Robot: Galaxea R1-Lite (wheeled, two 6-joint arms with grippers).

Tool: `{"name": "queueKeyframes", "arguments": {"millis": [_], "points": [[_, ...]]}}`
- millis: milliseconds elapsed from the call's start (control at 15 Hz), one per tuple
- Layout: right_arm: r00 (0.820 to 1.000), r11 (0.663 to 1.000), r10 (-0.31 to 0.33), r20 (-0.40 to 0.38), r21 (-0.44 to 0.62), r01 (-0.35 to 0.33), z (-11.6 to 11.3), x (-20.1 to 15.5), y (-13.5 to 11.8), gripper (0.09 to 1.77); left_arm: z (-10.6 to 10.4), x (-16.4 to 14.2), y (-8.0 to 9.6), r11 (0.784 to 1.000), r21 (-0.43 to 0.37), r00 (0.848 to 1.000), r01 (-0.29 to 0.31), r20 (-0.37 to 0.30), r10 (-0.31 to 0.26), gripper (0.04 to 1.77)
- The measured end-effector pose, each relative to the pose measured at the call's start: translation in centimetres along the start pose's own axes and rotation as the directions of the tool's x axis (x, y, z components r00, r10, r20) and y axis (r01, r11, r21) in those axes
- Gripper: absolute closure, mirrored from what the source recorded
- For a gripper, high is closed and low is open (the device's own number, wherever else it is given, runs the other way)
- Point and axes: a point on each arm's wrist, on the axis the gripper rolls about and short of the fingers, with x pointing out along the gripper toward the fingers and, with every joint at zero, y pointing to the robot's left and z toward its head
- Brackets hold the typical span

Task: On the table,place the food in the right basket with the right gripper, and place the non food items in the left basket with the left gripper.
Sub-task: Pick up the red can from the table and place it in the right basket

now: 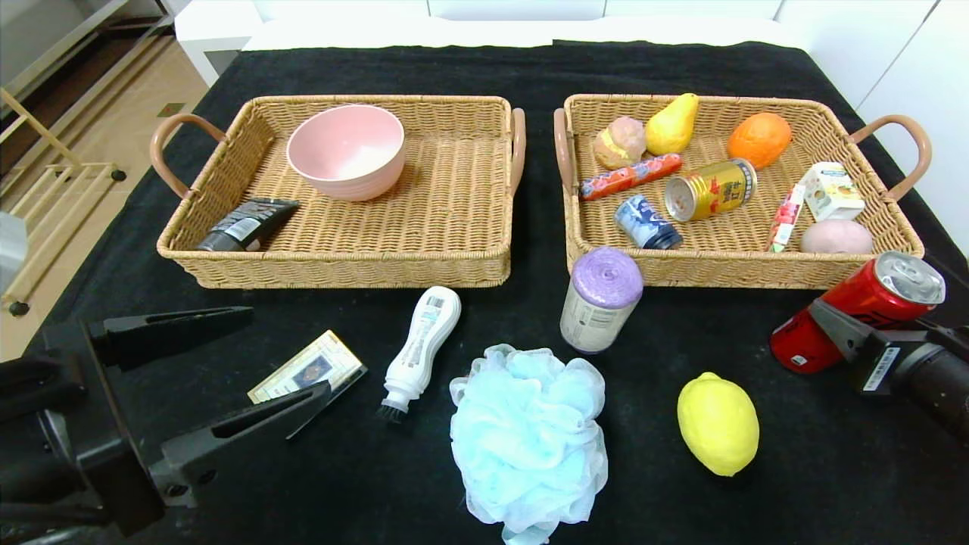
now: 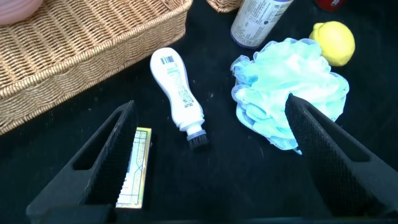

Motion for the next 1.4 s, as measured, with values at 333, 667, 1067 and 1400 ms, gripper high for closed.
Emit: {"name": "queueKeyframes", "arguments": {"millis": [333,667,1067,1400], "points": [[1.0,1.0,0.002,-0.007,-0.004,-0.002,-0.2,0.0,0.0,0.84,-0.1,0.0,0.0,1.0,0.003,1.0,0.0,-0.002,0.0,0.09],[1.0,0.999,0.028,-0.009,-0.023,-0.028,0.1,-0.6,0.3,0.85,-0.1,0.1,0.0,1.0,0.004,1.0,0.002,-0.006,-0.002,0.09],[0.999,0.998,0.039,0.01,-0.04,-0.038,4.5,-2.2,0.3,0.85,-0.1,0.1,0.1,1.0,0.004,1.0,-0.002,-0.004,0.002,0.09],[0.994,0.998,0.052,0.097,-0.024,-0.05,10.4,-1.5,0.3,0.85,-0.1,0.1,0.1,1.0,0.003,1.0,-0.006,-0.004,0.006,0.09]]}}
